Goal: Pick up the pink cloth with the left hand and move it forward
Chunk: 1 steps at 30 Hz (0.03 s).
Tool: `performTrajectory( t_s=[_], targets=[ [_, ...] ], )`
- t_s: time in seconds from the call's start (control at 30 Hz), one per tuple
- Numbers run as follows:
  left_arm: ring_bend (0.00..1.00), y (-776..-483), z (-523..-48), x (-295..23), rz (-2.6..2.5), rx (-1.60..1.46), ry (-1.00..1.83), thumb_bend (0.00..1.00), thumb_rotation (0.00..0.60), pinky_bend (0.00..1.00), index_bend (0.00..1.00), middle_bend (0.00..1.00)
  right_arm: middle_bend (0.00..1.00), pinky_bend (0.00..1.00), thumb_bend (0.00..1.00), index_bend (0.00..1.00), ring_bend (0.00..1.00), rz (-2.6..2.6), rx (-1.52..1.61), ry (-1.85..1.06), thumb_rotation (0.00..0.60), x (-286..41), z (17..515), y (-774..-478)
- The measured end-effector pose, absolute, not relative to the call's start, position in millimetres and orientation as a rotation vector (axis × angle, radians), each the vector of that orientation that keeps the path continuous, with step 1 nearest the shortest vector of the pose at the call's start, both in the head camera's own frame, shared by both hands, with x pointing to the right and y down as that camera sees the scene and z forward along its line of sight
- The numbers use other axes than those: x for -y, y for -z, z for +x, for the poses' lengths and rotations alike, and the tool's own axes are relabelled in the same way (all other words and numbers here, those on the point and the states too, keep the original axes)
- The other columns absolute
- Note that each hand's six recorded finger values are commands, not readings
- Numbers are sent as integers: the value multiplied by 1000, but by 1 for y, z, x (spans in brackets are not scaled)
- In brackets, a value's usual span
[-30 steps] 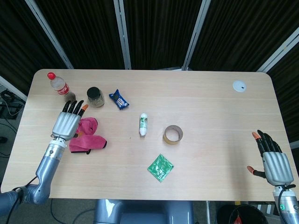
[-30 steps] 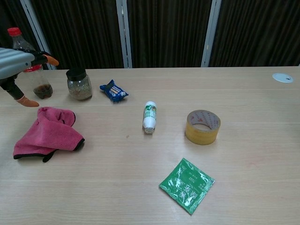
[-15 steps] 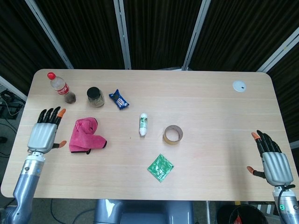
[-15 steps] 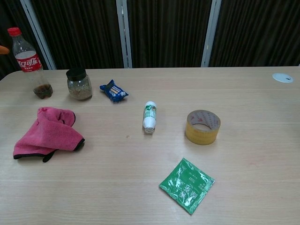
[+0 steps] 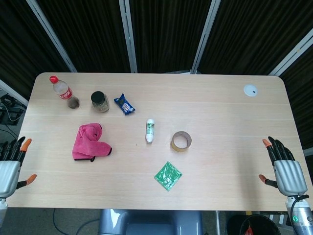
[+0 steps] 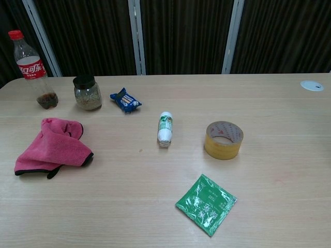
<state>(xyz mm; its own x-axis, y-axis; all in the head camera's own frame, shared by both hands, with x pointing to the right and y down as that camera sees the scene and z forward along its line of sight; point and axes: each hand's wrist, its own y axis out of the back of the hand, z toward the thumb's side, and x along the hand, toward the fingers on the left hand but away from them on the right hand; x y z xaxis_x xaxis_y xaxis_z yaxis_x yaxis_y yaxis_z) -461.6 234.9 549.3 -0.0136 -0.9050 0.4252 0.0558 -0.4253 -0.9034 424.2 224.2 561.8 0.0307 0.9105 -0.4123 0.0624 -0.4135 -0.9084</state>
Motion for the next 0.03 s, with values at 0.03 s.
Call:
performTrajectory(
  t_s=[0.03],
  targets=[
    [0,-548,-463,-237,-1477,-930,1543,0,600,0,0,0,0,164,0,0,0,-1577,1013,-1469,600,-225,424,-562]
  ],
)
